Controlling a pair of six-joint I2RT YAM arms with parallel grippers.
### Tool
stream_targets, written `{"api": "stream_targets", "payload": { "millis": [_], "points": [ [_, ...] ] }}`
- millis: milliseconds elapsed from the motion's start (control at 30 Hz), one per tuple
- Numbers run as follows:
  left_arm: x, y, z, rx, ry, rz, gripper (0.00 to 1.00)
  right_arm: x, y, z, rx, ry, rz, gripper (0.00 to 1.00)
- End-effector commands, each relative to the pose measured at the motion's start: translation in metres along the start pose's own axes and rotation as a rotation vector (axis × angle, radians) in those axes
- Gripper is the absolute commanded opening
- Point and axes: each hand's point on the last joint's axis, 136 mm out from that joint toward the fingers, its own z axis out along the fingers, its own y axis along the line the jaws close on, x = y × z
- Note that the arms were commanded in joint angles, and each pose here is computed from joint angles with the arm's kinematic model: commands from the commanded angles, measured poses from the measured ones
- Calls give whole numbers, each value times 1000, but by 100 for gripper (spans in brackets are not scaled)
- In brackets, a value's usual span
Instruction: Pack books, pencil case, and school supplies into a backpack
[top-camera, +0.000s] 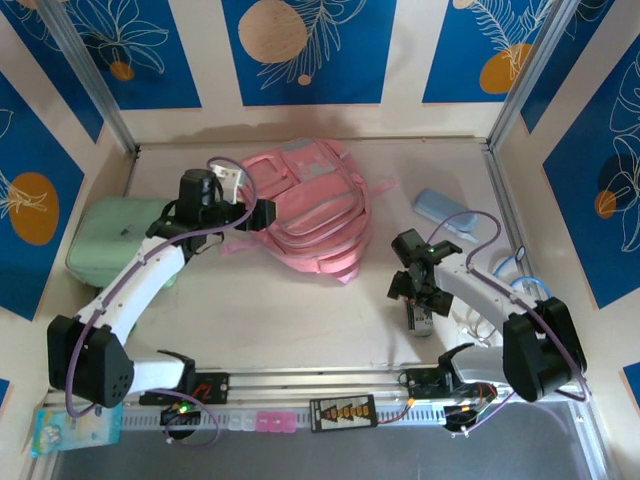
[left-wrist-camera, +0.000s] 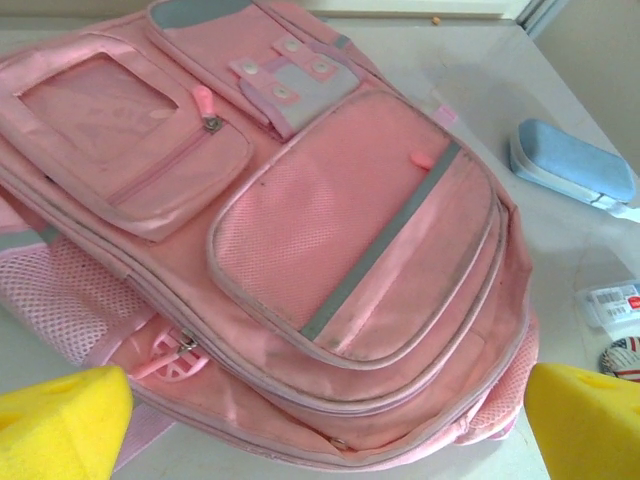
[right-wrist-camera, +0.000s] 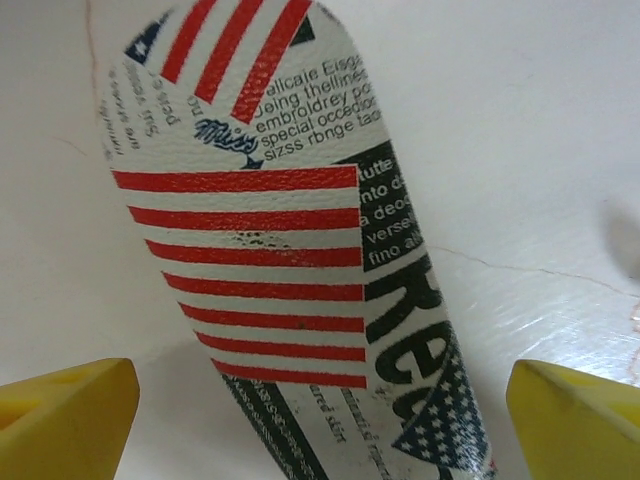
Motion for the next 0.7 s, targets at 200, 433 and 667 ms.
{"api": "stream_targets", "payload": {
  "millis": [200,433,667],
  "points": [
    [2,-13,15,106,63,-10,100,5,4,13,24,60,19,88],
    [0,-15,28,85,93,-4,100,8,12,24,-18,84,6,76],
    [0,-28,44,102,135,51,100,10,22,29,-57,100,-4,69]
  ]
}}
